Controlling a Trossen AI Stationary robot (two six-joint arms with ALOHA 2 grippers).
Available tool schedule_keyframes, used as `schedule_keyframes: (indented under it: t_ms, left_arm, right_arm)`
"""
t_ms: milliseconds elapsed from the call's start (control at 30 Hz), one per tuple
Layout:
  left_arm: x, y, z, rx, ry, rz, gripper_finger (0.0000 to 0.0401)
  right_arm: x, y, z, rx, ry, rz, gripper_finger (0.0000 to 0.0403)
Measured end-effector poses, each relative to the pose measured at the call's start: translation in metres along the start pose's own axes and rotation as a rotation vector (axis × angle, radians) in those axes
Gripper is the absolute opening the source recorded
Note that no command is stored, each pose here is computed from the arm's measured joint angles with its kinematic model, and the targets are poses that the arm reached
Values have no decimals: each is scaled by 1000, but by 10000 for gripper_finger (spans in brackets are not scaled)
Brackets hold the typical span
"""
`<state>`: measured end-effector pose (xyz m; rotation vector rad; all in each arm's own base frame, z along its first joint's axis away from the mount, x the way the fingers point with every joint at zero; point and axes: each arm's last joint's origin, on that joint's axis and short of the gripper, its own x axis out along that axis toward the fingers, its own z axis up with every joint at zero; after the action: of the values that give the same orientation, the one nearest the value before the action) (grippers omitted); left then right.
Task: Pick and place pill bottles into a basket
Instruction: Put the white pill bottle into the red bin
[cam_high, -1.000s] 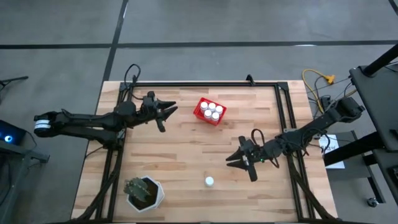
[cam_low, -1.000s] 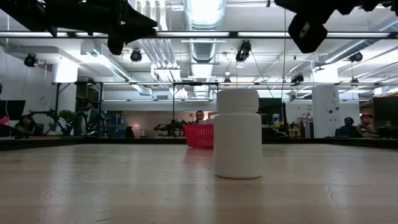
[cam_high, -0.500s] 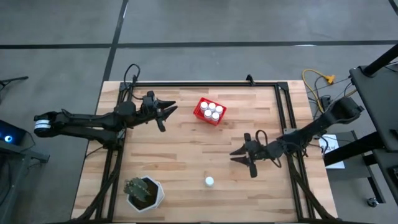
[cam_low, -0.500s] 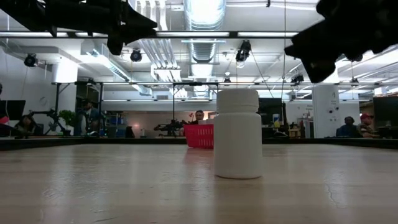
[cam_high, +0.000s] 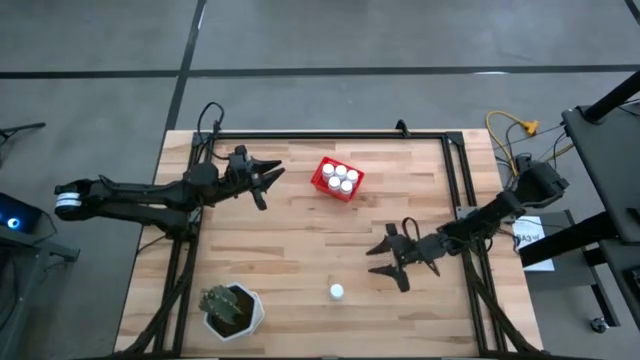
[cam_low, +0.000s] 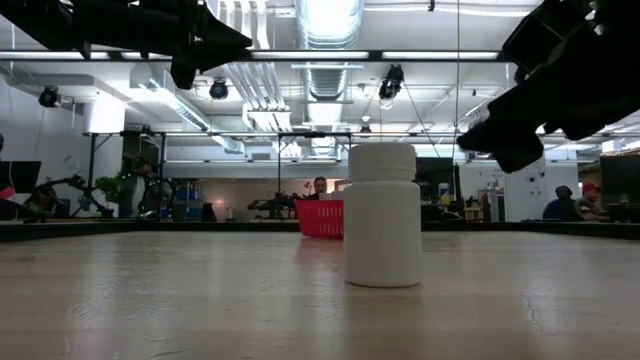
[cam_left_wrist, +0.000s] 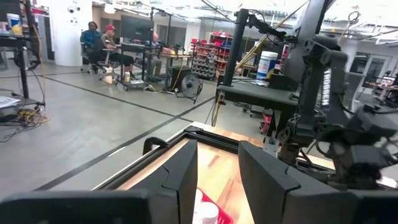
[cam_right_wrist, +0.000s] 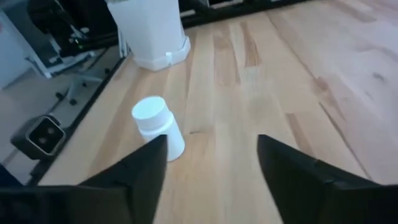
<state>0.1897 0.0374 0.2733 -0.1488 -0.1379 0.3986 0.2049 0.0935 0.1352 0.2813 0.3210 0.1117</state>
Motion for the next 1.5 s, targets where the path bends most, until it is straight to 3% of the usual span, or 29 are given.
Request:
schedule_keyframes:
  t_ms: [200,400,600,800,1167,1500]
  left_arm:
    - [0,0,0,0,1,6,99]
    - [0,0,0,0,1,6,99]
    - [0,0,0,0,1,6,99]
    - [0,0,-1,1,1,7,99]
    - [0,1,-2,6,6,11,99]
    - [0,1,-2,7,6,10,99]
  right_arm:
    - [28,8,-4,-15,55,-6,314]
    - [59,19,-13,-26,156,120,362]
    - [73,28,-13,-40,198,234,365]
    - [78,32,-7,-106,166,253,366]
    - [79,24,-15,-235,213,142,366]
    - [100,21,-37,-239,281,130,366]
